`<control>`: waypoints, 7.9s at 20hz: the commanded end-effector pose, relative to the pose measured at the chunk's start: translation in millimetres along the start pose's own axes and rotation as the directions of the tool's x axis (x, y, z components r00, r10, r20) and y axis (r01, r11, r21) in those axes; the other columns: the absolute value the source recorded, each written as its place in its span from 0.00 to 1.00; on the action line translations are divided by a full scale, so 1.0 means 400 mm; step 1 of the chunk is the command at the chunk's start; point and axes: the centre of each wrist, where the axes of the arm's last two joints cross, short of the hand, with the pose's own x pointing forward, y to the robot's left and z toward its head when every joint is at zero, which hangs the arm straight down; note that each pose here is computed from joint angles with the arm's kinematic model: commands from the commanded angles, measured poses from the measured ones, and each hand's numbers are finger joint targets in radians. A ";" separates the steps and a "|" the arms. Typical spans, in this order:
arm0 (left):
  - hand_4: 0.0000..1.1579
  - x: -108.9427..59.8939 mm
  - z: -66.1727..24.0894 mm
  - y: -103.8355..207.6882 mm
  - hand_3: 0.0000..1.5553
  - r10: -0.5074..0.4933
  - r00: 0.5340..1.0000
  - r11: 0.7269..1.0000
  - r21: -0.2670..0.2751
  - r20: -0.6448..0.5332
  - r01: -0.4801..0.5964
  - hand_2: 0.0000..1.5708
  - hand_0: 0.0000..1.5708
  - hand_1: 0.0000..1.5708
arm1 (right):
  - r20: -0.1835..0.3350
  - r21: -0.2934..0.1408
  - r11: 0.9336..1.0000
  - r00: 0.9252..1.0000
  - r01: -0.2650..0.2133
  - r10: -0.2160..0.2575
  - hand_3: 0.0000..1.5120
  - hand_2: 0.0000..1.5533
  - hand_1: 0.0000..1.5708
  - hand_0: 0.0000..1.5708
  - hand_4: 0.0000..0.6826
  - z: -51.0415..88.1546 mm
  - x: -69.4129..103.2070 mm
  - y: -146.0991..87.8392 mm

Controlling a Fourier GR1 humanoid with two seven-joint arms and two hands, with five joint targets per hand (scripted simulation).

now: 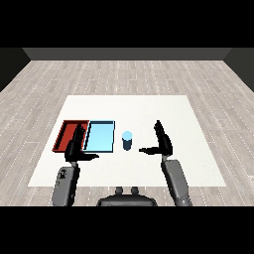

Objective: Pick the blue can and put it in the blue box

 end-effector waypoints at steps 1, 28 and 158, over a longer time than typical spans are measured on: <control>0.00 -0.039 0.007 -0.005 0.00 0.039 0.985 0.999 -0.007 0.170 -0.038 0.00 0.00 0.00 | 0.090 0.042 0.995 0.991 0.091 -0.094 0.00 0.00 0.00 0.00 0.00 -0.003 -0.009 0.067; 0.00 -0.018 -0.014 0.040 0.00 0.062 0.974 0.998 0.013 0.218 -0.066 0.00 0.00 0.00 | 0.049 0.030 0.975 0.974 0.220 -0.221 0.00 0.00 0.00 0.00 0.00 -0.109 -0.067 0.130; 0.00 -0.179 -0.059 -0.373 0.00 0.182 0.971 0.954 -0.211 -0.153 -0.212 0.00 0.00 0.00 | 0.183 0.115 0.986 0.978 -0.125 0.102 0.93 0.94 0.93 0.93 0.91 -0.105 0.060 0.242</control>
